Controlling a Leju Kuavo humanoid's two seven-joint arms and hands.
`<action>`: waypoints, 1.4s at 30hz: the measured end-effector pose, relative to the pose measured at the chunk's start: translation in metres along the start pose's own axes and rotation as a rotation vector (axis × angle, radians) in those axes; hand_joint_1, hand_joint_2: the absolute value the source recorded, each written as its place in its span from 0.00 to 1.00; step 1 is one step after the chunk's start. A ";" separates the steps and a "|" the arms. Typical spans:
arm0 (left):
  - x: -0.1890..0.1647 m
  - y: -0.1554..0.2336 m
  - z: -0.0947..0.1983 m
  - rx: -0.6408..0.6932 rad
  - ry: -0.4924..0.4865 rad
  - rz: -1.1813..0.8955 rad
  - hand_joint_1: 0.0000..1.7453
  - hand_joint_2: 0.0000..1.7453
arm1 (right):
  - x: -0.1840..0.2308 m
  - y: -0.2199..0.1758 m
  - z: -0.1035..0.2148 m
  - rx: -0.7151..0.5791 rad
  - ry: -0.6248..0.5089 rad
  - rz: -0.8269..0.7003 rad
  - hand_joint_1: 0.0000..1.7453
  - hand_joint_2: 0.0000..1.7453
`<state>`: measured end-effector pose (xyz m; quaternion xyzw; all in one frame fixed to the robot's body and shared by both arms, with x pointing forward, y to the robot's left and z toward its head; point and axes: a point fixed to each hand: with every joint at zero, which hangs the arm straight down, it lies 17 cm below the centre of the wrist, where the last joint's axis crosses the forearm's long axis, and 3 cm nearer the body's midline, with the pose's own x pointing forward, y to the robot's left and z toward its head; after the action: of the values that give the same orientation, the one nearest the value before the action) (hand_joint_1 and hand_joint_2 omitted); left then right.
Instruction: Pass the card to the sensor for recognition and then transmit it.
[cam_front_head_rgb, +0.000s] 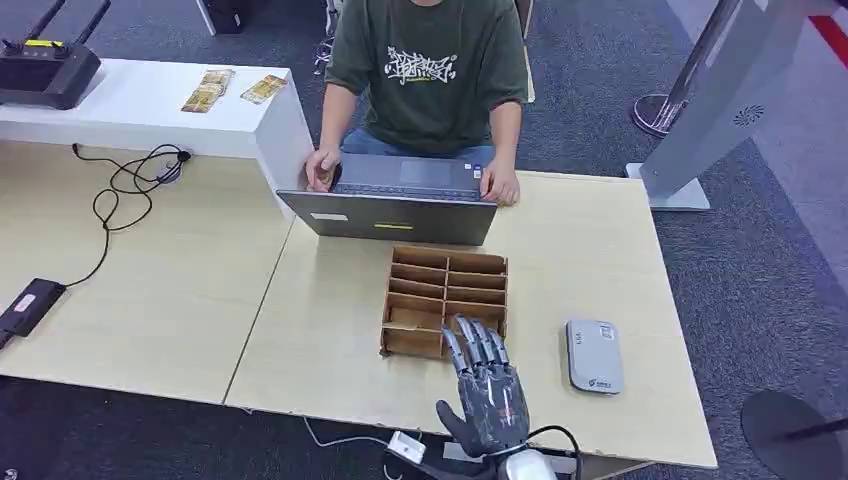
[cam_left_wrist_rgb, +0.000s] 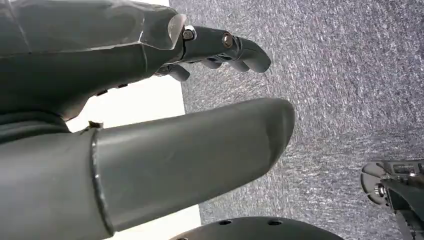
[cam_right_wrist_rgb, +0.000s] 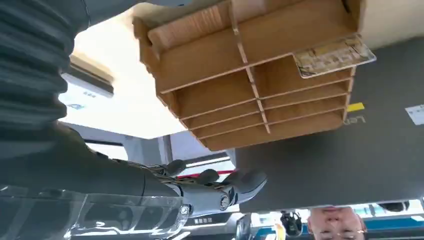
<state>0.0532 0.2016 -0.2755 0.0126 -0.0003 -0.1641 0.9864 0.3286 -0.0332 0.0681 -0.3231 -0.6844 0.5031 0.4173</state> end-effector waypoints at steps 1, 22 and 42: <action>0.000 0.000 0.000 0.000 0.000 -0.002 0.00 0.00 | 0.002 -0.002 -0.002 -0.006 -0.006 0.001 0.00 1.00; 0.011 0.002 0.002 -0.007 -0.004 -0.059 0.00 0.00 | 0.024 -0.025 -0.069 -0.054 -0.030 -0.021 0.00 1.00; 0.011 0.004 0.002 0.001 0.009 -0.032 0.00 0.00 | 0.020 0.025 -0.076 0.094 -0.019 0.174 0.00 1.00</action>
<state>0.0648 0.2018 -0.2731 0.0136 0.0045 -0.1799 0.9836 0.3888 0.0231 0.0604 -0.3566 -0.6332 0.5721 0.3802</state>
